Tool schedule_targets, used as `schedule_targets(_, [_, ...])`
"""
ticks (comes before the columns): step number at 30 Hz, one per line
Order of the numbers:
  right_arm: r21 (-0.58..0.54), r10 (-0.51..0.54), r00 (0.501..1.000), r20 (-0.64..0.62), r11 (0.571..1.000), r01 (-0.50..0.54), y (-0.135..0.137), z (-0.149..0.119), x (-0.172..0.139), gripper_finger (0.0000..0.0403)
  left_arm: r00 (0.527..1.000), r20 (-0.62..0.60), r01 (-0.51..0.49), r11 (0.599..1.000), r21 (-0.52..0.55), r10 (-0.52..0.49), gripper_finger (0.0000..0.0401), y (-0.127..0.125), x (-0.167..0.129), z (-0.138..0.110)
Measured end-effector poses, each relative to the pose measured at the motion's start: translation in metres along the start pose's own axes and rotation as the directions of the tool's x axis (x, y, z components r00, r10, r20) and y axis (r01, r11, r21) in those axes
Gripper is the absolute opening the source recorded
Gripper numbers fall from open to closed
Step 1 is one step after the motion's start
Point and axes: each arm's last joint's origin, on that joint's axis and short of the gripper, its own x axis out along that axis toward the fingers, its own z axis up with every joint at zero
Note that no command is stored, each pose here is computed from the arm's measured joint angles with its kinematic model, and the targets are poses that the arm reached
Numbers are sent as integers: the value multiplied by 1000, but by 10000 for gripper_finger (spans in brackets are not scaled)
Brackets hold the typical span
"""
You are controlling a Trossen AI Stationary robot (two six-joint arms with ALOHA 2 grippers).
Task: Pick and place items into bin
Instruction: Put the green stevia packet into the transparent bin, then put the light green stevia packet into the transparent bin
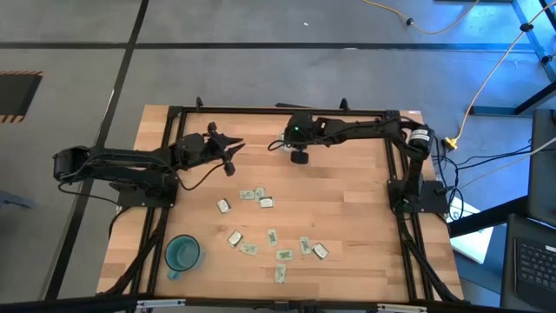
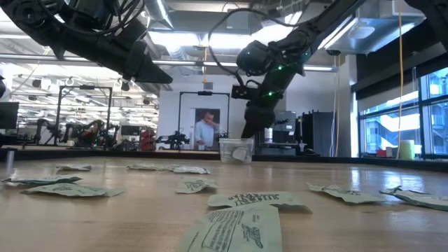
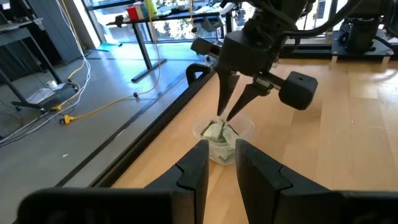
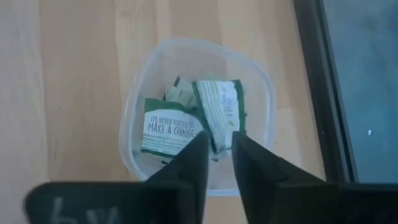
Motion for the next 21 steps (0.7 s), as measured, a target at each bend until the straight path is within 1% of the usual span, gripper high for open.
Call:
schedule_targets(4, [5,-2,1000,12,1000,2,-1,3,-11,112,1000,0,1,1000,0,-1,74,0,0,0])
schedule_targets(7, [43,0,999,41,999,-1,0,10,-38,122,1000,-2,23,1000,3,-23,74,-1,0,0])
schedule_targets(9, [75,18,998,55,997,-22,4,12,-62,123,997,-15,81,996,31,-81,74,-4,-1,-2])
schedule_targets(11, [102,54,996,78,993,-62,11,9,-85,122,987,-28,160,986,55,-158,75,-9,-1,-3])
schedule_targets(13, [124,83,991,103,988,-96,21,-1,-103,122,970,-50,241,968,64,-238,78,-14,-2,-4])
schedule_targets(15, [156,92,987,133,981,-112,30,-16,-119,123,952,-91,297,952,69,-291,83,-20,-1,0])
schedule_targets(19, [225,92,968,235,963,-146,45,-44,-145,123,916,-224,357,931,80,-332,101,-32,10,10])
schedule_targets(21, [266,86,949,303,949,-171,50,-54,-154,122,888,-311,380,921,82,-339,112,-39,21,11])
